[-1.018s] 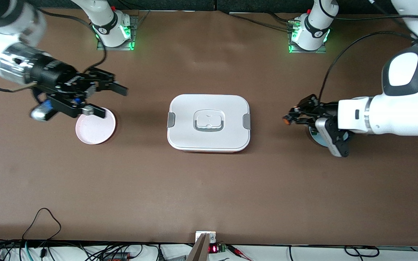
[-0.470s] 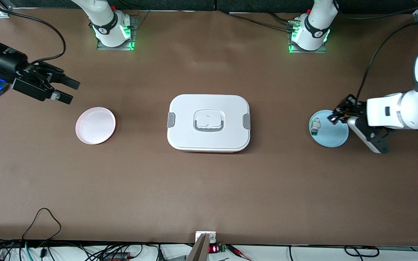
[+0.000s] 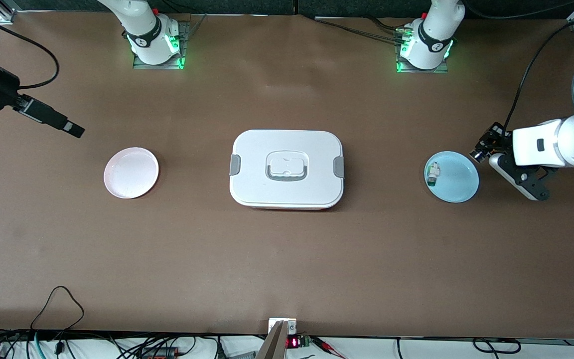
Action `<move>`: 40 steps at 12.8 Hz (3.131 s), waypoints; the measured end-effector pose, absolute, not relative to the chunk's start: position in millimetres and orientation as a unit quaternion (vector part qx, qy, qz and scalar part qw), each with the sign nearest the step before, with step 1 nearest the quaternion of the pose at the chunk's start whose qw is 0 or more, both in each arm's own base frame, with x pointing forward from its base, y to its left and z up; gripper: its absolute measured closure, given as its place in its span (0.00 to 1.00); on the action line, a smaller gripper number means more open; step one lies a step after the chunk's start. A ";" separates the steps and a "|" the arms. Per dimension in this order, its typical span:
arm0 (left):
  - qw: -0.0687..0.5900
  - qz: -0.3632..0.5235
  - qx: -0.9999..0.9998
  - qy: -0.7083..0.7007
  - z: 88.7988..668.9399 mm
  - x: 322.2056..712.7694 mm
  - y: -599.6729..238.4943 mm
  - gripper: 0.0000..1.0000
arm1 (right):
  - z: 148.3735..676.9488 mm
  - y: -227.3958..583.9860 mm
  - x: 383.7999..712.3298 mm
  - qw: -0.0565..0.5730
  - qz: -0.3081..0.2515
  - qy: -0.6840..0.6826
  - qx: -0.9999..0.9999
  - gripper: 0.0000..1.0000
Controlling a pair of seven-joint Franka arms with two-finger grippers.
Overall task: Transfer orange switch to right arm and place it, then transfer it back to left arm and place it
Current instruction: 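Carry the switch to the blue plate while the right gripper withdraws, then lower the orange switch with the left gripper onto the blue plate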
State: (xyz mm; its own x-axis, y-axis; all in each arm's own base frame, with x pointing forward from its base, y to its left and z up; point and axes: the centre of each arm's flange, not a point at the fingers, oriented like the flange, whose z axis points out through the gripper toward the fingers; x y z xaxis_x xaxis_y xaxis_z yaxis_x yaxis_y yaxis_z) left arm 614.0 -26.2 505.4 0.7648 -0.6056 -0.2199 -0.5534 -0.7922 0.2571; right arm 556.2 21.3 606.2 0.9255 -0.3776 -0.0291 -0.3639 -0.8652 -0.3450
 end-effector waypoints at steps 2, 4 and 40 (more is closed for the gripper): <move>0.079 -0.149 0.935 -0.313 500.2 611.1 -24.0 0.59 | 604.6 17.1 554.9 0.116 -0.034 0.147 -0.982 0.01; 0.072 -0.132 0.936 -0.317 485.2 608.4 -10.2 0.59 | 603.5 18.1 554.6 0.084 -0.039 0.115 -0.989 0.01; 0.217 -0.086 0.743 -0.627 177.9 585.3 85.8 0.54 | 593.1 25.7 556.5 -0.005 -0.007 0.076 -0.997 0.00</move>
State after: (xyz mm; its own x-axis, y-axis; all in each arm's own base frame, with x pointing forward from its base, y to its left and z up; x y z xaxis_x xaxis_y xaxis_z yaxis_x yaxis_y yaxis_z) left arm 585.3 85.8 177.9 0.1990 -0.9693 0.1444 -0.8944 -0.1194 0.4311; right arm 556.5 25.7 593.1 0.9884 -0.1511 0.0141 -0.1512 -0.9885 0.0081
